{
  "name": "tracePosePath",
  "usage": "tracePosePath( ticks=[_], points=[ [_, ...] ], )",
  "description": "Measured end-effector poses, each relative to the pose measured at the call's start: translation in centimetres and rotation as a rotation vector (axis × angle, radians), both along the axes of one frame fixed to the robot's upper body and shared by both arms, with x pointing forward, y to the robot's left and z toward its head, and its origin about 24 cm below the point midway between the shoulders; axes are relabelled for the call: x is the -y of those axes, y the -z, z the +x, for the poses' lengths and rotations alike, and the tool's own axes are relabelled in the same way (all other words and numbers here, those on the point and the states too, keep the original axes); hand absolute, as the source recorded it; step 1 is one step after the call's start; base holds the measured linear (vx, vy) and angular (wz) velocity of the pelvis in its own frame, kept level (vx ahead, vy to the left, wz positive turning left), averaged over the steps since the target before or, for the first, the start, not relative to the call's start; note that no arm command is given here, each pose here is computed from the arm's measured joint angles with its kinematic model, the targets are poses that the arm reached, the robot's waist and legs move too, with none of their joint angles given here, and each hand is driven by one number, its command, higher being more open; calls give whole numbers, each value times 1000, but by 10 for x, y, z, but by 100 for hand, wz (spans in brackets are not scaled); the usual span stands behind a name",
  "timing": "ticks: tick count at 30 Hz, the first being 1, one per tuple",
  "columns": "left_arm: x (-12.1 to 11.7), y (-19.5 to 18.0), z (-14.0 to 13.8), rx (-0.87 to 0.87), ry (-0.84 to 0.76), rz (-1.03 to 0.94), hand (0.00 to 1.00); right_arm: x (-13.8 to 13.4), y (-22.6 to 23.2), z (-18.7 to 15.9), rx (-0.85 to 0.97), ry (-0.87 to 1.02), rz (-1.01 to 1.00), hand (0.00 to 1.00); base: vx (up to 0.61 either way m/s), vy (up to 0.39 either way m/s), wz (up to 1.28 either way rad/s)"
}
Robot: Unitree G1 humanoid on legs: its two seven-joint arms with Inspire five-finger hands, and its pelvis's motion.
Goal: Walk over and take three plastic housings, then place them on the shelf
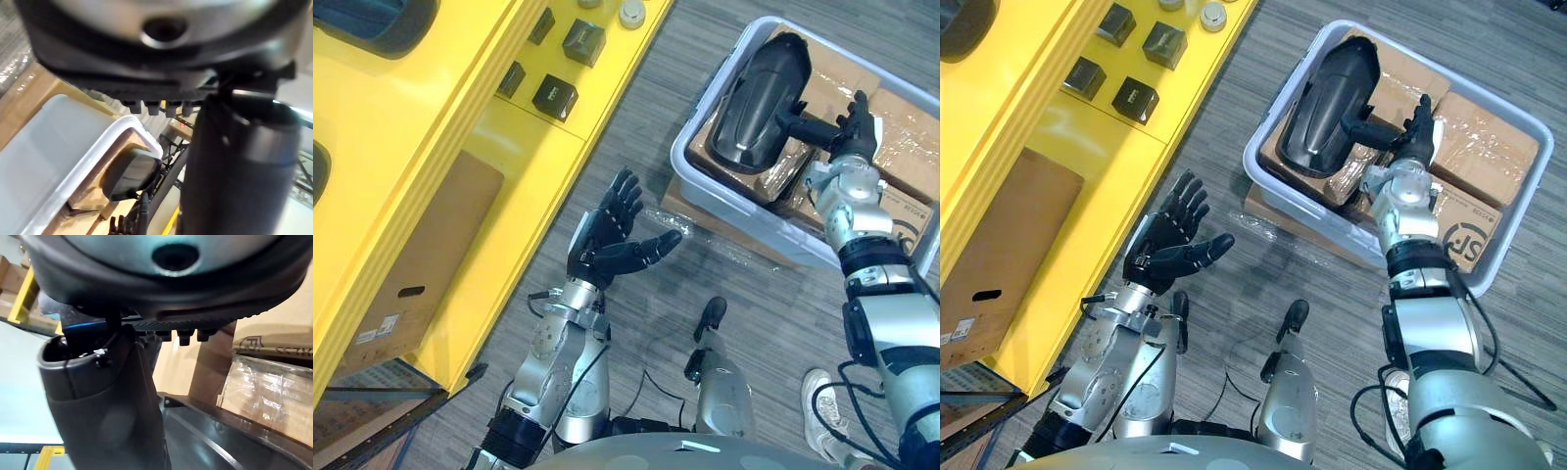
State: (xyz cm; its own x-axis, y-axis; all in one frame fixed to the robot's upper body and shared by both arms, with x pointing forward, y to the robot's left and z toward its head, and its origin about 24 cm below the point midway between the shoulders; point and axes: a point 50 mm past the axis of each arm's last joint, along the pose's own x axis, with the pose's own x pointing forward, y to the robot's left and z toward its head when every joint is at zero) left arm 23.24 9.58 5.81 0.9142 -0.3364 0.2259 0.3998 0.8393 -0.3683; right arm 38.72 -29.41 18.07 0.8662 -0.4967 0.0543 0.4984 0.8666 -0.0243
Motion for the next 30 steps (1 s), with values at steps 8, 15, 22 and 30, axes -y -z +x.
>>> tracePosePath(
  ticks=[8,15,22,30],
  points=[
    [6,11,5,-76,-27,-23,100,36,-26,-5,-140,107,-28,0,-64,25,8],
    [2,26,4,-161,-68,-39,100,68,-32,-21,-358,128,-213,0,-20,11,5],
    [-6,24,4,-146,-108,-51,100,74,-19,-27,-505,161,-213,0,-41,-2,9],
    [-11,21,-3,-115,-91,-53,100,83,-7,-35,-508,292,-228,0,-40,-7,1]
  ],
)
